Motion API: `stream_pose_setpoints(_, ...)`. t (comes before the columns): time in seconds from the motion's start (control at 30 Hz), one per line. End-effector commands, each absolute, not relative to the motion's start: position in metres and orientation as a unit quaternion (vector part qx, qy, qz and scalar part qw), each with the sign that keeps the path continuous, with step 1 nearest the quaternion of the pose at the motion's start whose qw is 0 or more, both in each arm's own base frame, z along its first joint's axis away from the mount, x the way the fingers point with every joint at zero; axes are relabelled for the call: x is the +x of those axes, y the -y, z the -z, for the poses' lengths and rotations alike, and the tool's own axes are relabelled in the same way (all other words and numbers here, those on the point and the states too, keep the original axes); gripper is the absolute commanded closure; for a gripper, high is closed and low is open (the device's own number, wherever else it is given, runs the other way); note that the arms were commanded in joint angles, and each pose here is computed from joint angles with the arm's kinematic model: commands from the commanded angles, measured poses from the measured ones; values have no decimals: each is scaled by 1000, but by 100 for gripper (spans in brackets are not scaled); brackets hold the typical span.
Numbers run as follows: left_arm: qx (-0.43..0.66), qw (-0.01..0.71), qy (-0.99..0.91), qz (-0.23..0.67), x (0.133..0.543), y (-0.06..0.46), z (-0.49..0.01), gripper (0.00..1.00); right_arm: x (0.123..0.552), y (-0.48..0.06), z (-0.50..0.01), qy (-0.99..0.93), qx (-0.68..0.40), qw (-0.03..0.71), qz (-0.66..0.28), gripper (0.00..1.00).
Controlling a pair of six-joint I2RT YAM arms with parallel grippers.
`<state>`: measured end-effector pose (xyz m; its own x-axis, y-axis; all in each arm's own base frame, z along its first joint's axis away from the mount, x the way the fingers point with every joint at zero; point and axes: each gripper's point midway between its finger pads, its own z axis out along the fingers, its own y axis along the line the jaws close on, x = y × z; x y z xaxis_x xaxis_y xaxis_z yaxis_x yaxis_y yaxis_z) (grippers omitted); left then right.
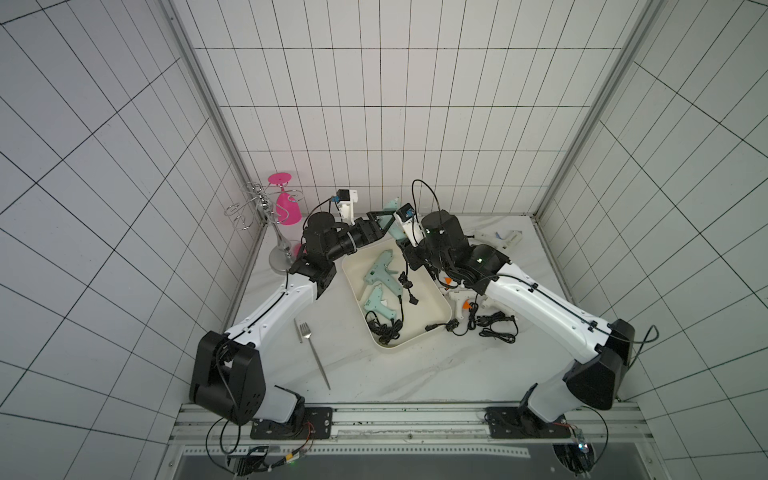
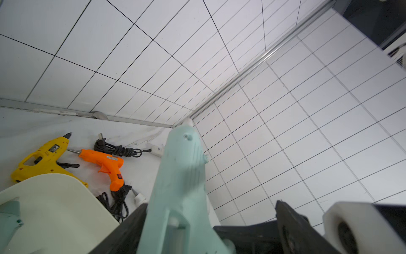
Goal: Put the hot melt glue gun into the storage box
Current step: Move the storage box to the center of the board, then place the hot melt adhesive gun in the storage box.
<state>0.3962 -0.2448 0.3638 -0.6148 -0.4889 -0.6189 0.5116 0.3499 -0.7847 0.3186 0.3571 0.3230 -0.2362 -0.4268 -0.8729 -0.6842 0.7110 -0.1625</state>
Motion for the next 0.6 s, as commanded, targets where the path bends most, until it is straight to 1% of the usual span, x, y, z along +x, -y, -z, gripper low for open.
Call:
stream_pose_setpoints(0.0, 15, 446, -674, 589, 400, 247, -370, 37, 318, -353, -341, -762, -336, 538, -132, 97)
stream_pose_setpoints(0.07, 20, 427, -676, 600, 399, 252, -363, 53, 318, -352, -343, -759, -331, 545, -135, 97)
stream_pose_setpoints(0.1, 25, 416, -678, 606, 398, 255, -359, 60, 318, -352, -344, -757, -331, 548, -135, 97)
stream_pose_setpoints(0.23, 25, 390, -685, 616, 399, 261, -347, 79, 318, -353, -343, -753, -338, 548, -135, 94)
stream_pose_setpoints(0.27, 26, 387, -684, 618, 399, 262, -345, 84, 318, -354, -342, -753, -339, 547, -135, 90)
stream_pose_setpoints(0.3, 25, 383, -686, 618, 401, 262, -343, 87, 318, -354, -339, -755, -340, 545, -133, 75)
stream_pose_setpoints(0.37, 24, 374, -689, 621, 404, 261, -340, 90, 323, -344, -340, -763, -321, 549, -117, 49)
stream_pose_setpoints(0.47, 11, 349, -716, 605, 411, 252, -317, 91, 336, -312, -345, -774, -281, 560, -88, 34)
stream_pose_setpoints(0.57, 11, 309, -752, 582, 412, 247, -279, 91, 351, -269, -343, -790, -238, 560, -74, 30)
